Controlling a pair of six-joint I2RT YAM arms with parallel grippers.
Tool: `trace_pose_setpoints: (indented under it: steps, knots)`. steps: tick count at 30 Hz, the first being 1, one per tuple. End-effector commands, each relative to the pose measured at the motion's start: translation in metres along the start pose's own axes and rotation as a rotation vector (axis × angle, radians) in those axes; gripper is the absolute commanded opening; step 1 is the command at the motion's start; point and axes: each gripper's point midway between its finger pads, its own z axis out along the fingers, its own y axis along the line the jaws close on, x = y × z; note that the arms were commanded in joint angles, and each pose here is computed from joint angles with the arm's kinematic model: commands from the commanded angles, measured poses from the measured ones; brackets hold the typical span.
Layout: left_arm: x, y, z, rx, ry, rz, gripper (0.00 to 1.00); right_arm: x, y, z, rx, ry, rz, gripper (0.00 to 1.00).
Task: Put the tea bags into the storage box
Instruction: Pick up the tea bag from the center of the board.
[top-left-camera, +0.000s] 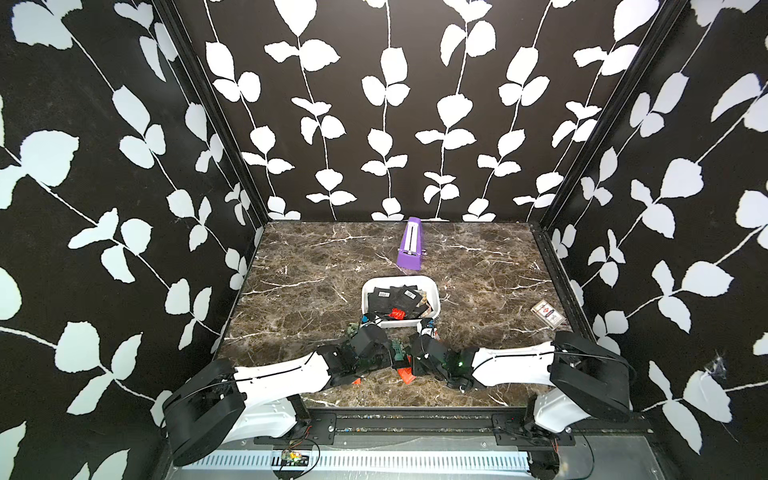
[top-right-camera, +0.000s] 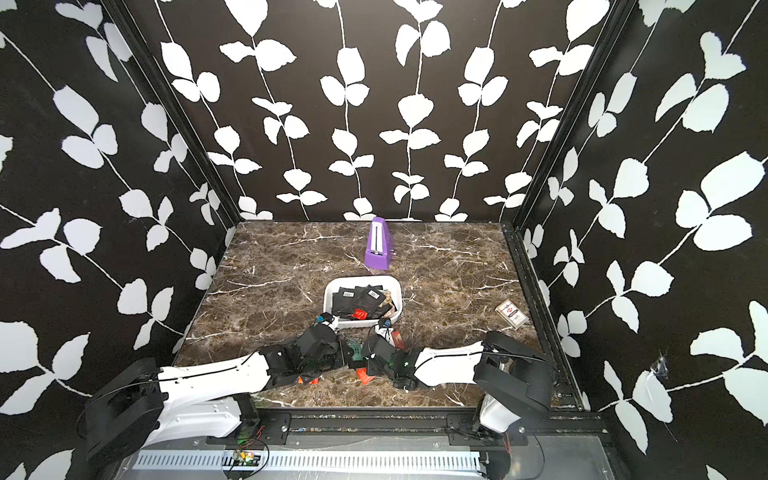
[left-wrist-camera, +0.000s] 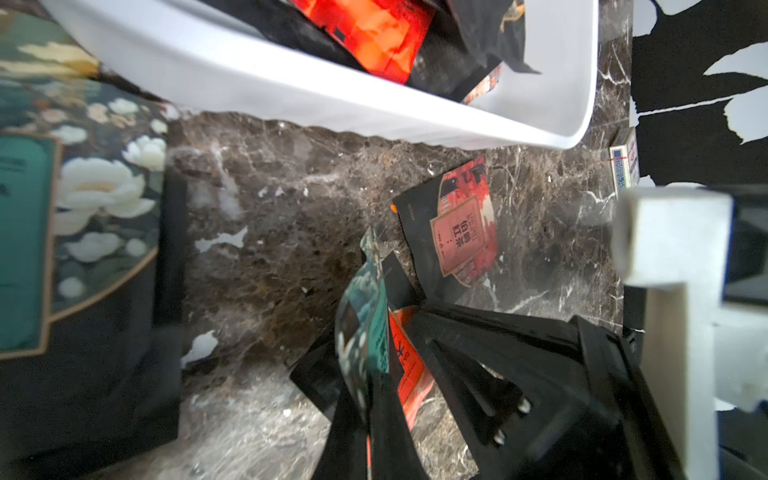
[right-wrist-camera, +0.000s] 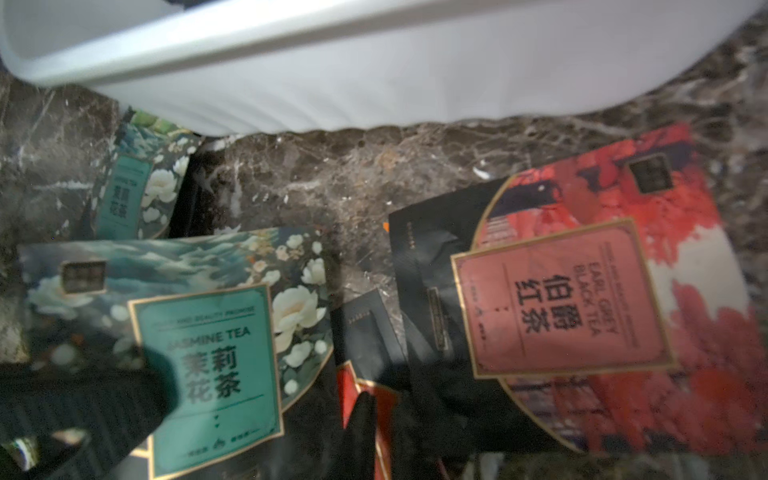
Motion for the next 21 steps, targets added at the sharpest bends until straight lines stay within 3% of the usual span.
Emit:
trace_pose_setpoints:
  steps: [1,9,15,21]
  knots:
    - [-0.002,-0.001,-0.004,-0.011,-0.003,0.007,0.0,0.002,-0.011,-0.007,0.033,-0.01,-0.011,0.16]
    - [-0.017,-0.026,-0.042,0.017,-0.027,0.142,0.0,-0.019,-0.008,-0.037,0.005,-0.086,-0.027,0.2]
    - [-0.024,-0.049,-0.077,0.094,-0.05,0.217,0.0,-0.035,-0.029,-0.073,0.056,-0.177,-0.026,0.22]
    - [-0.056,-0.075,-0.092,0.11,-0.168,0.262,0.0,-0.047,-0.057,-0.109,0.121,-0.263,-0.013,0.23]
